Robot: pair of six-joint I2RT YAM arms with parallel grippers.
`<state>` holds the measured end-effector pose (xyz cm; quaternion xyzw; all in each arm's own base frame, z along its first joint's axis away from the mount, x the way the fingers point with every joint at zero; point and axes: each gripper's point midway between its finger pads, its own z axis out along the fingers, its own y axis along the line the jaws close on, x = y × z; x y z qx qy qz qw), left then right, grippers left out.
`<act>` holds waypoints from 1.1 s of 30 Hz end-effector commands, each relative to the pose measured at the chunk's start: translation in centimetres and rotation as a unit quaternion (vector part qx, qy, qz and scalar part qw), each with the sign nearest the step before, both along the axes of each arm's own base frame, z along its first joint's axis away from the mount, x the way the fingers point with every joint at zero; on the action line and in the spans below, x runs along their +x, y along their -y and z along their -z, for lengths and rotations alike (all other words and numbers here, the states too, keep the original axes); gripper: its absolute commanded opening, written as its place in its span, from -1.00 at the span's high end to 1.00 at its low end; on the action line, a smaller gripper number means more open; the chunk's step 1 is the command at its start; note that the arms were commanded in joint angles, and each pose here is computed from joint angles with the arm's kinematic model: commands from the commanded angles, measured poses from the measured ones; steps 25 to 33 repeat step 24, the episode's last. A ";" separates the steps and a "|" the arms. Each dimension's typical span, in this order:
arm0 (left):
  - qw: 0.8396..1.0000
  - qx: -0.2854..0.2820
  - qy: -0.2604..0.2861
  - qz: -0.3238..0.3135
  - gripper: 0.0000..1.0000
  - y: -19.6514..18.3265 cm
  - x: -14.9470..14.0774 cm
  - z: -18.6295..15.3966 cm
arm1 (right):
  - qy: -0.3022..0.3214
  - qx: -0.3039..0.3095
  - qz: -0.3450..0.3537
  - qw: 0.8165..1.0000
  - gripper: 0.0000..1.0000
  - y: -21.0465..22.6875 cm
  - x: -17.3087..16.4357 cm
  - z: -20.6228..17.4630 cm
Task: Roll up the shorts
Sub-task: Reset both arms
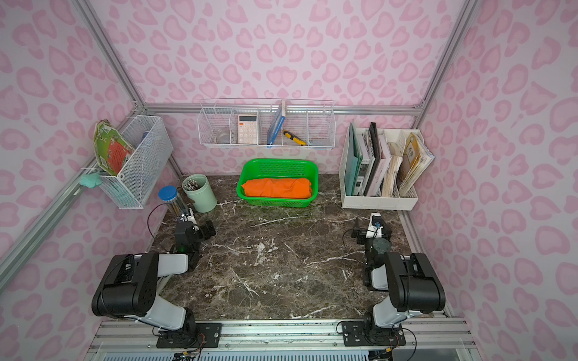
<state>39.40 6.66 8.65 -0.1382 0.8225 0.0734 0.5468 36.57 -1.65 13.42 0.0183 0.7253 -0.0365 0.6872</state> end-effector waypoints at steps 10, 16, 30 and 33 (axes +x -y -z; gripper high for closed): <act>1.000 0.004 0.000 0.003 -0.99 0.0 0.1 -0.1 | -0.003 -0.003 -0.002 1.000 -1.00 -0.1 0.3 0.0; 1.000 0.002 -0.002 0.003 -0.99 0.0 0.1 0.0 | -0.002 -0.003 -0.003 1.000 -1.00 -0.2 0.3 0.0; 1.000 0.004 0.000 0.003 -0.99 0.0 0.1 -0.1 | -0.003 -0.002 -0.003 1.000 -1.00 -0.2 0.3 0.0; 1.000 0.004 0.000 0.003 -0.99 0.0 0.1 -0.1 | -0.003 -0.002 -0.003 1.000 -1.00 -0.2 0.3 0.0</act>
